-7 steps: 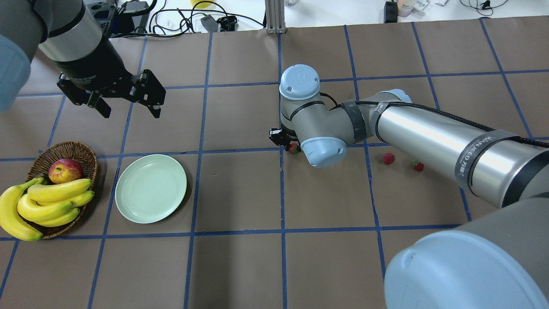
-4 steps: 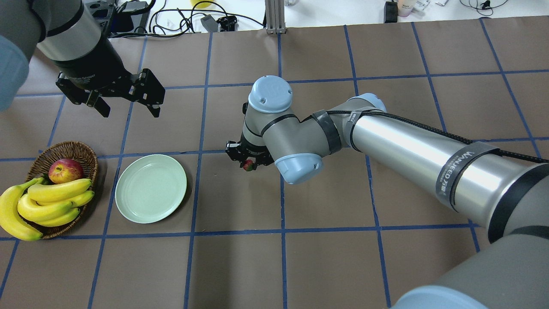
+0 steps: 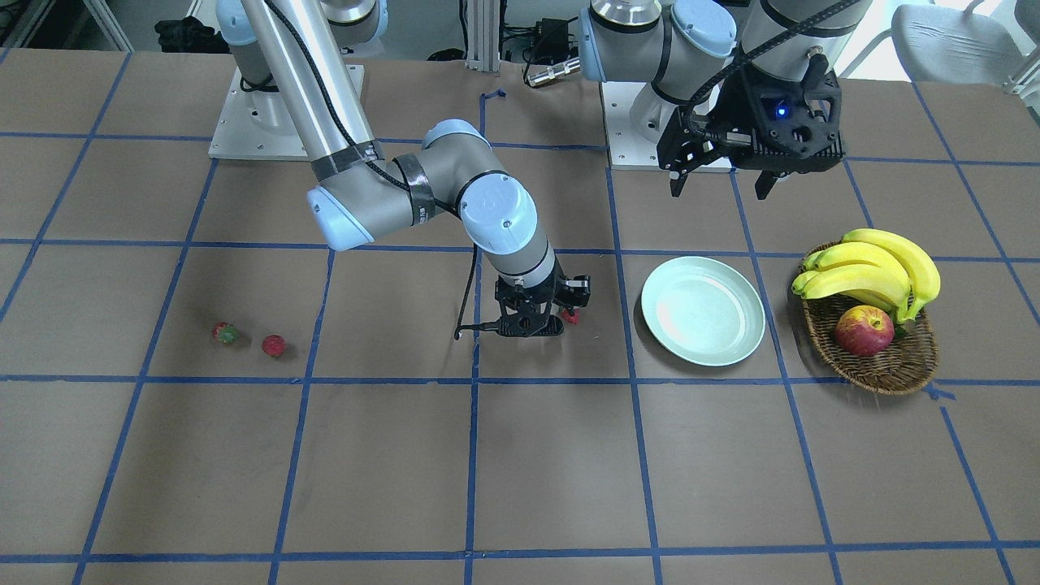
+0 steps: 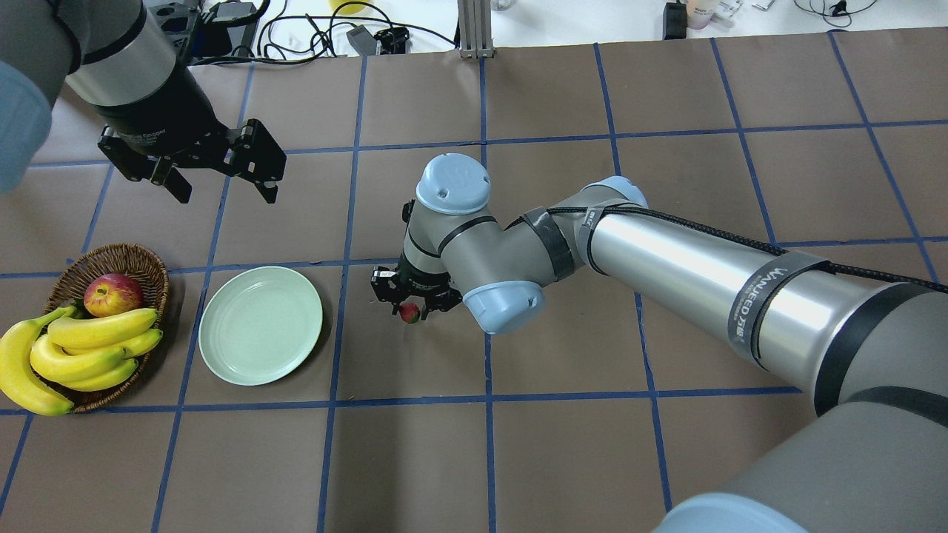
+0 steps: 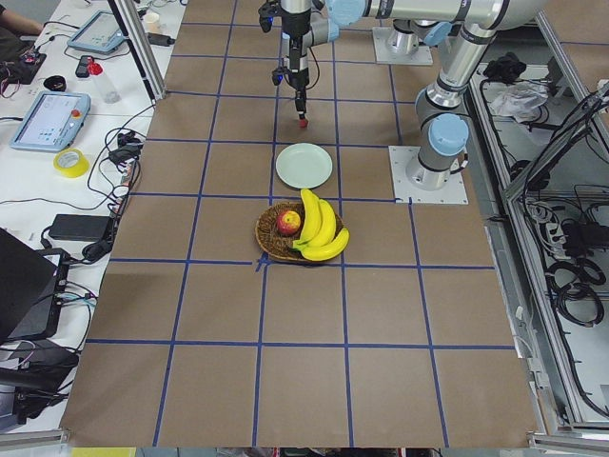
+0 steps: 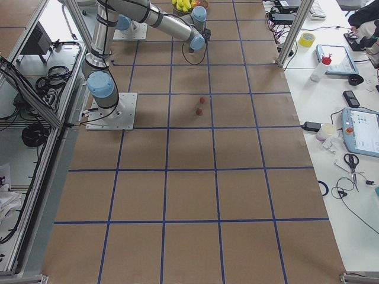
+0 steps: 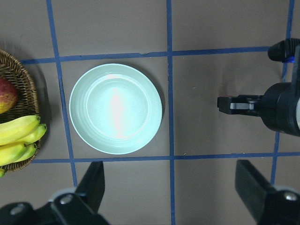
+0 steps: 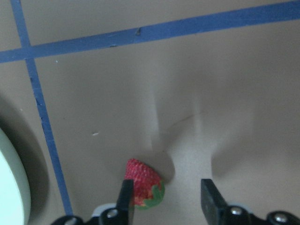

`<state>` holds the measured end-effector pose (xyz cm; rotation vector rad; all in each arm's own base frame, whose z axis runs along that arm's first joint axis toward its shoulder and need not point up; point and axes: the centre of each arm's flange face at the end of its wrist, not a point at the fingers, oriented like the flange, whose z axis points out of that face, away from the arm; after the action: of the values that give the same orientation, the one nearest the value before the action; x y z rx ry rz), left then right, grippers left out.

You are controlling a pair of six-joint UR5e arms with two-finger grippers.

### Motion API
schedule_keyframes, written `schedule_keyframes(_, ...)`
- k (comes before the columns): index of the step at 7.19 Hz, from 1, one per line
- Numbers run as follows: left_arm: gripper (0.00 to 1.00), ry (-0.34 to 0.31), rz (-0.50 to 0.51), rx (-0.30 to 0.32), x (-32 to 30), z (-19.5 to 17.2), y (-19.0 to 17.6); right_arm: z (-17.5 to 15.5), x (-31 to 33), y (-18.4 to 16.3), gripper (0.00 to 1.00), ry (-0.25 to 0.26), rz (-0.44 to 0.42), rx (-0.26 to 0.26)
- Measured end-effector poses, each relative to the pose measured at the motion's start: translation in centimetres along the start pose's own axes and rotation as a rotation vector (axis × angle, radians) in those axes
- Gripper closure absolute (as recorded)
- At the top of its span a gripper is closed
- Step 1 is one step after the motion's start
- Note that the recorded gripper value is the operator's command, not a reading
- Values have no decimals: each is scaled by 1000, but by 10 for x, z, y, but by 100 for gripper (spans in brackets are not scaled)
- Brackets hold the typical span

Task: Collect all strawberries into plate
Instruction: 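Carry the strawberry toward the plate and release it beside the plate, then move the right gripper to the two far strawberries and grasp one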

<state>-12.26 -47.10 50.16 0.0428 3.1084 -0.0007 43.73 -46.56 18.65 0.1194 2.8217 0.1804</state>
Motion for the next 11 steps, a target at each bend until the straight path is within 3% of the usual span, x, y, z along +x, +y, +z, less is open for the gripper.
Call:
schedule_keyframes(2, 0, 1, 0, 3, 0, 0, 0, -23, 9, -6, 0, 48, -5, 55)
schedule_keyframes(5, 0, 0, 1, 1, 0, 1, 0, -119, 81, -48, 0, 156, 9, 142)
schedule_keyframes(6, 0, 1, 1, 1, 0, 1, -1, -144, 116, -62, 0, 216, 44, 164)
schedule_keyframes(9, 0, 1, 1, 11, 0, 0, -2, -173, 214, -94, 7, 348, 18, 141)
schedule_keyframes(11, 0, 2, 1, 11, 0, 1, -2, -170, 279, -93, 6, 367, 5, 97)
